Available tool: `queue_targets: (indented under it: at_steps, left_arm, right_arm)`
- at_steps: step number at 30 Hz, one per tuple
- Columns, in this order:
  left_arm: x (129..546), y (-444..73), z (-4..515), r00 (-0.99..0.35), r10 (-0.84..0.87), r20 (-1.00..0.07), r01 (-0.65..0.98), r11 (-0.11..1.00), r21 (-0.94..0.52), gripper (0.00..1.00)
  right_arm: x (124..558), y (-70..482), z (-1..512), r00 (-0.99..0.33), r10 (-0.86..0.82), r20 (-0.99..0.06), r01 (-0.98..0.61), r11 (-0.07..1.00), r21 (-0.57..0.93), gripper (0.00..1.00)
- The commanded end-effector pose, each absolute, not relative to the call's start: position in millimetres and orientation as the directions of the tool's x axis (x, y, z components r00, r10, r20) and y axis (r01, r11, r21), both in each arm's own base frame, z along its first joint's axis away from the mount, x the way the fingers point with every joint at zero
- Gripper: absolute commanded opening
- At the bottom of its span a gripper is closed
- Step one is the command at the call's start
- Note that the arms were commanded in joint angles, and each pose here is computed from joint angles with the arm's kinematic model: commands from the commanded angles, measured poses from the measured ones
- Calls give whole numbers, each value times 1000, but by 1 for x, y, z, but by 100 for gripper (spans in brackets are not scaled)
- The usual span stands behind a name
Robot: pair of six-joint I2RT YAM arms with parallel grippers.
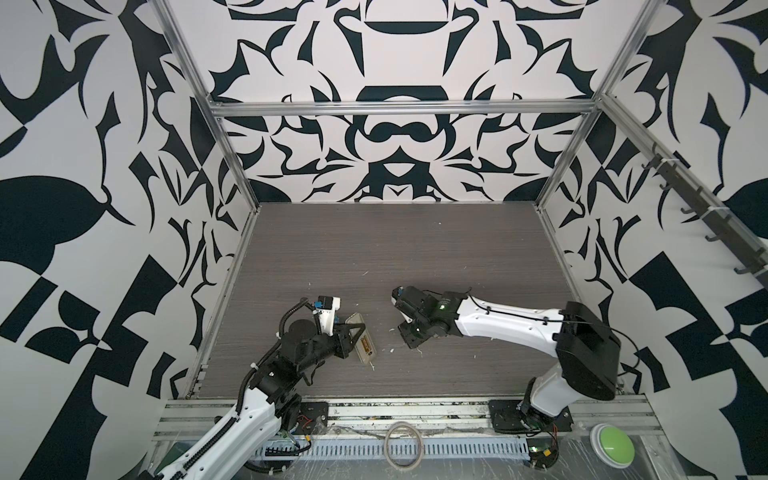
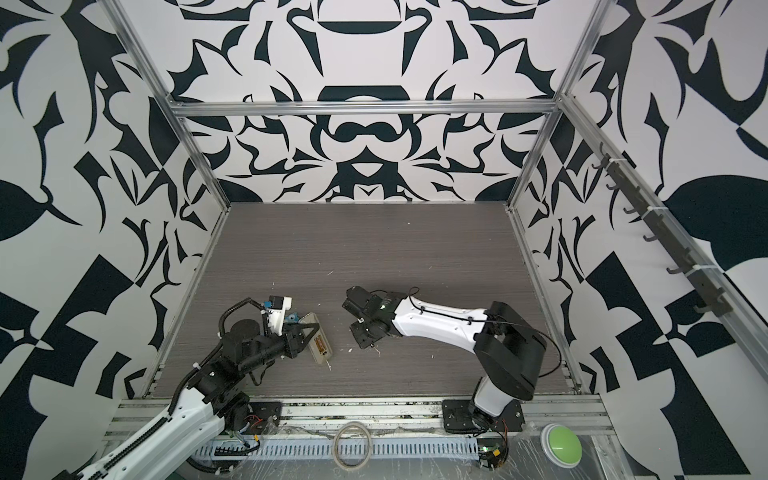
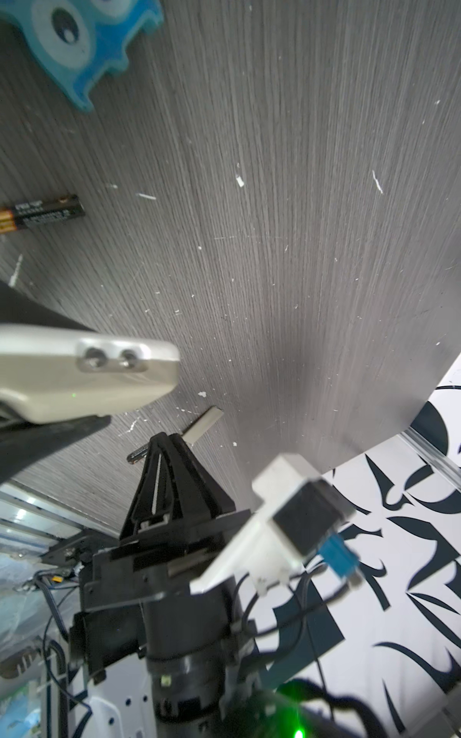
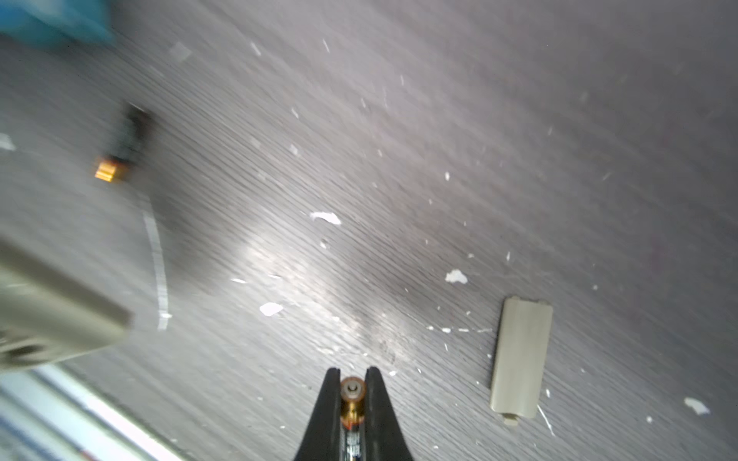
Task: Load the batteries into the remote control
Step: 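Carry the battery with the right gripper toward the remote in the left gripper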
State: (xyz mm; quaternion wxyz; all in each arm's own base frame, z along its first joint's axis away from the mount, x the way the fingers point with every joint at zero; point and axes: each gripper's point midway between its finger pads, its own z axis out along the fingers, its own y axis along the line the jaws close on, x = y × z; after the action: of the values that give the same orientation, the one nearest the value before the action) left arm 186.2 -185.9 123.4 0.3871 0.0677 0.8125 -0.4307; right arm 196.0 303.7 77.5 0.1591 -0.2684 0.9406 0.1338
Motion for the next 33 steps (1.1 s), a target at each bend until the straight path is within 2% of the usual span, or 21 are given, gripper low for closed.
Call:
queue_targets:
  at_steps: [1,9,17,33]
  left_arm:
    - [187,-184,128,-691,-294,-661,413,590,-694,0]
    - [188,-176,145,-670,-369,-644,380,575,-725,0]
    - [191,-177,155,-682,-386,-621,359,564,-744,0]
    - [184,-186,174,-720,-364,-591,370,519,-770,0]
  right_arm:
    - [203,318,104,-766,-413,-493,-570,790,225,0]
    - [204,331,147,-657,-333,-676,-648,708,281,0]
    - [197,343,188,-541,-218,-812,-733,596,328,0]
    - [157,369,243,-353,-58,-934,-895,314,318,0]
